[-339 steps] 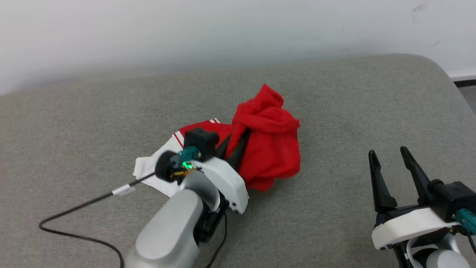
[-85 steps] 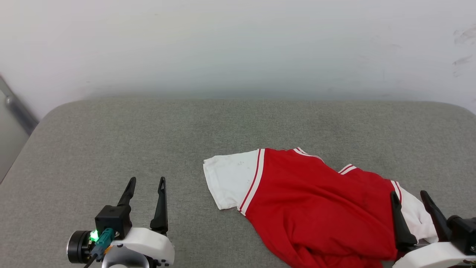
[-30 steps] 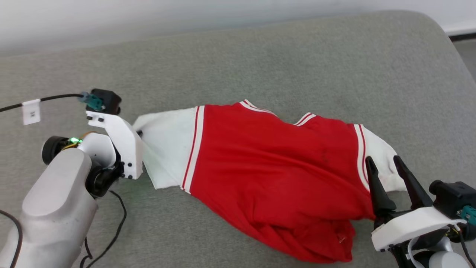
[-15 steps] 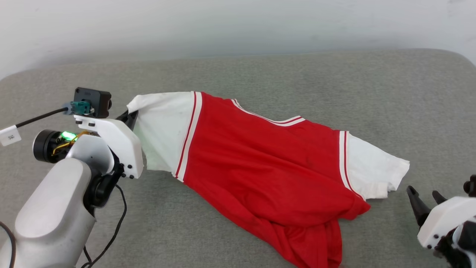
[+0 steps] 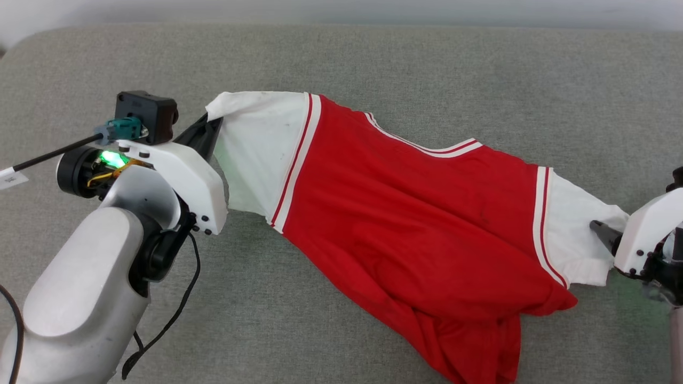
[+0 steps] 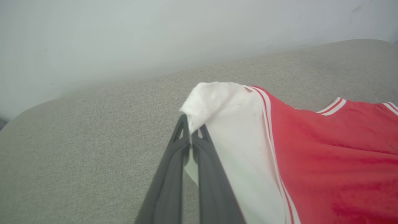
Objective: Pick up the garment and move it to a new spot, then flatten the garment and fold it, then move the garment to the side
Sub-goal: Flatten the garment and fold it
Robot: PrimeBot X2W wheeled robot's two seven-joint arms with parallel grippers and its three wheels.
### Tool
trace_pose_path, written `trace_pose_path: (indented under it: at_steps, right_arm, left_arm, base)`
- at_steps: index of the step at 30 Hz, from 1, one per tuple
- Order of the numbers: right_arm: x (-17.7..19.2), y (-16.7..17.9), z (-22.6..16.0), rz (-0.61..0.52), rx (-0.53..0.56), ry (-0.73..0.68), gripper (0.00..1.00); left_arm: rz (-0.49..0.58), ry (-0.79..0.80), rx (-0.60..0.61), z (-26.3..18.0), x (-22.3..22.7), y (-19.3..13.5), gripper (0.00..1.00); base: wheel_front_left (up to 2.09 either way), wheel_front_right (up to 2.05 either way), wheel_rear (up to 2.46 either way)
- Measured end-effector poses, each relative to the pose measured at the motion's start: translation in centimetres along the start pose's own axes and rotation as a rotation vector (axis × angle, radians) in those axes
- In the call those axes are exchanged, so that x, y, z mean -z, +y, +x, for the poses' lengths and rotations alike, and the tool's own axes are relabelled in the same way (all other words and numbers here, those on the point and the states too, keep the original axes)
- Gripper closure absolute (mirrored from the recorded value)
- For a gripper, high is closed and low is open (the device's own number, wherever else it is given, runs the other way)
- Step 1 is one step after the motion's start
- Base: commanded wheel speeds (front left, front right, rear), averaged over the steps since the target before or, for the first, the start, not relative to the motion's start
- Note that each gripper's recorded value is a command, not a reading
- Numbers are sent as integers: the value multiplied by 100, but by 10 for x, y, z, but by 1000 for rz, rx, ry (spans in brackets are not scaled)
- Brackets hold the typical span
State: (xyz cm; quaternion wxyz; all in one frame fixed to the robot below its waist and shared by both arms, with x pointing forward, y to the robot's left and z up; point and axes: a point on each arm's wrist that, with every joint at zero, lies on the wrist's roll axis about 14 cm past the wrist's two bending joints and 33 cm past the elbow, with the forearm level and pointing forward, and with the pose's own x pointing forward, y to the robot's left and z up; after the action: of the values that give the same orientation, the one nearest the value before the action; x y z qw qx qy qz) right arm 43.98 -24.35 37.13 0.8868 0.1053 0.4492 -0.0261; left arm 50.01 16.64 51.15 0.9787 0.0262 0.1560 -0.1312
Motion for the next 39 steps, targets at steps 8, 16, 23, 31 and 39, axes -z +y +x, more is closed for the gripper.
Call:
trace_pose_path:
  at_steps: [8,16,23,31,39]
  right_arm:
    - [6,5,13,7,-2,99,100]
    - [-37,15,-12,-93,3,-82,100]
    - [-120,29,-65,-190,8,-377,100]
    - [-207,49,-115,-249,5,-652,100]
    - [-302,77,-156,-306,-5,-981,100]
  left_arm:
    - [-6,-1,-4,2,4,4,100]
    - [-25,-21,-30,-3,-3,9,100]
    - [-30,-106,-63,1,-40,15,100]
    - [-15,-257,-94,27,-109,26,100]
    - [-2,-448,-134,60,-183,53,100]
  base:
    - [0,0,0]
    - [0,0,0]
    - [0,0,0]
    - [0,0,0]
    - [0,0,0]
